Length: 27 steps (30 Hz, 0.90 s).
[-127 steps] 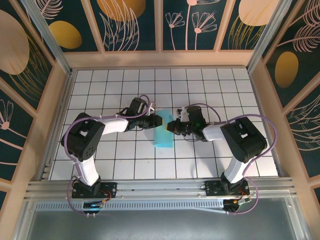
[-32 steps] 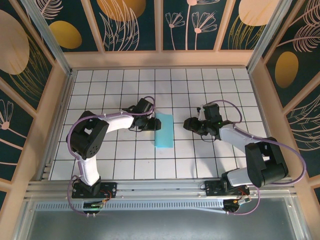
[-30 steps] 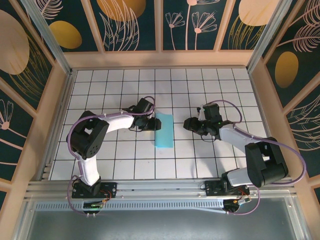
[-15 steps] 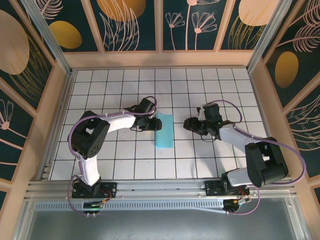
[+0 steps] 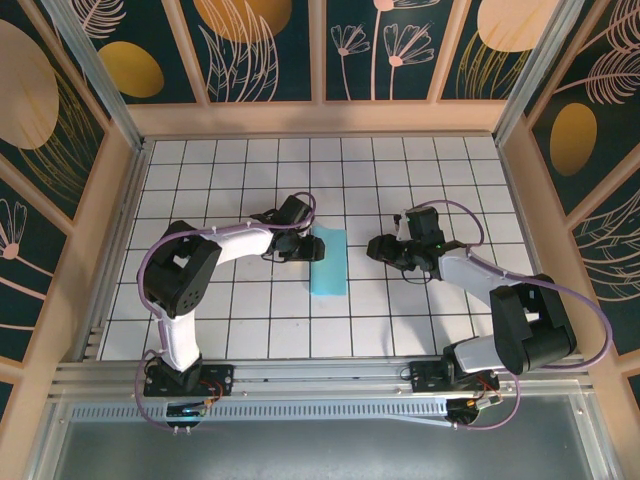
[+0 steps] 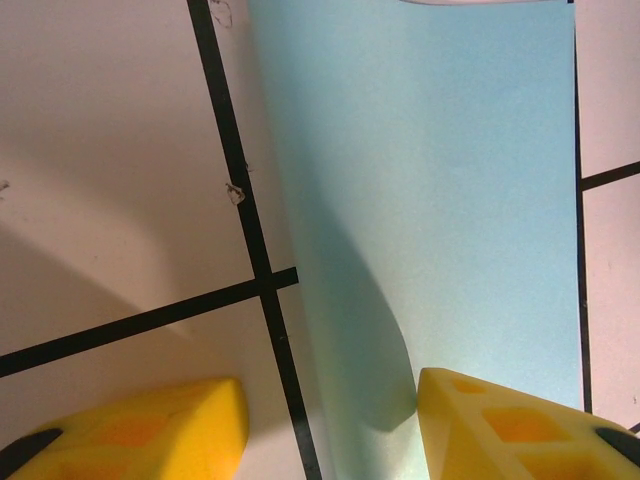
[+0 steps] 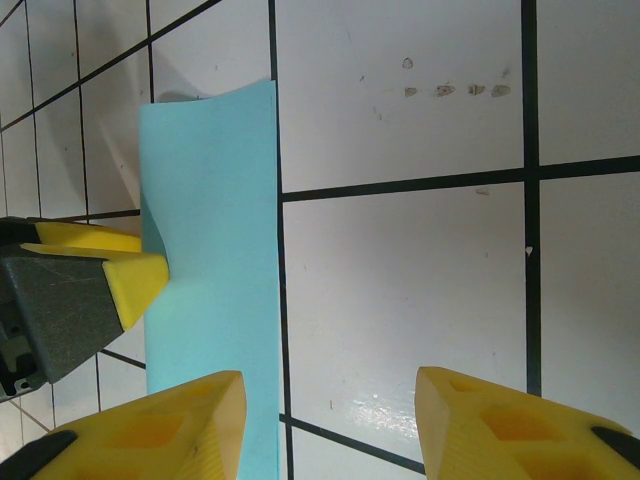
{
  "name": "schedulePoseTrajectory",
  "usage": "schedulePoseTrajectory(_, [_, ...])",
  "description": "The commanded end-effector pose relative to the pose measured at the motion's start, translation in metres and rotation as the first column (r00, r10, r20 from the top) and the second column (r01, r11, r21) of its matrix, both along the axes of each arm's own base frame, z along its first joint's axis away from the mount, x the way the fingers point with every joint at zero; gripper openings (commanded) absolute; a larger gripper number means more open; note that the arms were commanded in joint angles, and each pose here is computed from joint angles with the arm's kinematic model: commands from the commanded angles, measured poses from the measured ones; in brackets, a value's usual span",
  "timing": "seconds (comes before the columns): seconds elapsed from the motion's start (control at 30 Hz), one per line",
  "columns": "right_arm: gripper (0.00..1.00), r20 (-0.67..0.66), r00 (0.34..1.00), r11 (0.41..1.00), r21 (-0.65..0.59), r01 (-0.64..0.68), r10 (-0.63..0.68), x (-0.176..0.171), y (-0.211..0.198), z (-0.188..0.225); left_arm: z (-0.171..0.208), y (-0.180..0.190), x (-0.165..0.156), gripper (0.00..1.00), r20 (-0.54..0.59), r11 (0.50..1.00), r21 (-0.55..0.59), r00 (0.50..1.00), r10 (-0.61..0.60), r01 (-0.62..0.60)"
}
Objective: Fold a paper plane with a square sheet of paper (fold left side to right side)
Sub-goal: Hold the square sheet of paper at the center of the table.
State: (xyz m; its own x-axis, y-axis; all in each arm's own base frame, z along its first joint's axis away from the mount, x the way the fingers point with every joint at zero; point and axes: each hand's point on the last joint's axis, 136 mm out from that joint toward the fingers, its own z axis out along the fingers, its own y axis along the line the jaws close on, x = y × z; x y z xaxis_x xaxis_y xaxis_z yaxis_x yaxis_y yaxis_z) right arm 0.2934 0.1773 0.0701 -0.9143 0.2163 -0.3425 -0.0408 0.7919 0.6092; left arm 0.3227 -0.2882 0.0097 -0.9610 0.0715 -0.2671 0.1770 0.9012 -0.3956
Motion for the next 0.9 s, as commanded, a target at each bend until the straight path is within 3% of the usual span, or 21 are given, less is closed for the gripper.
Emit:
schedulePoseTrajectory(0.0, [0.48,0.005,1.0,1.0,-0.009,-0.011,0.011,-0.0013,-0.0022,-0.0051,-0.0708,-0.0114,-0.0305,0.51,-0.09,0.994,0.042,0.992,-0.093,0.097])
schedulePoseTrajectory(0.87, [0.48,0.001,1.0,1.0,0.001,-0.016,0.016,-0.001,0.0,-0.0047,-0.0719,-0.0092,-0.0264,0.52,-0.09,0.996,0.063,0.994,-0.062,0.067])
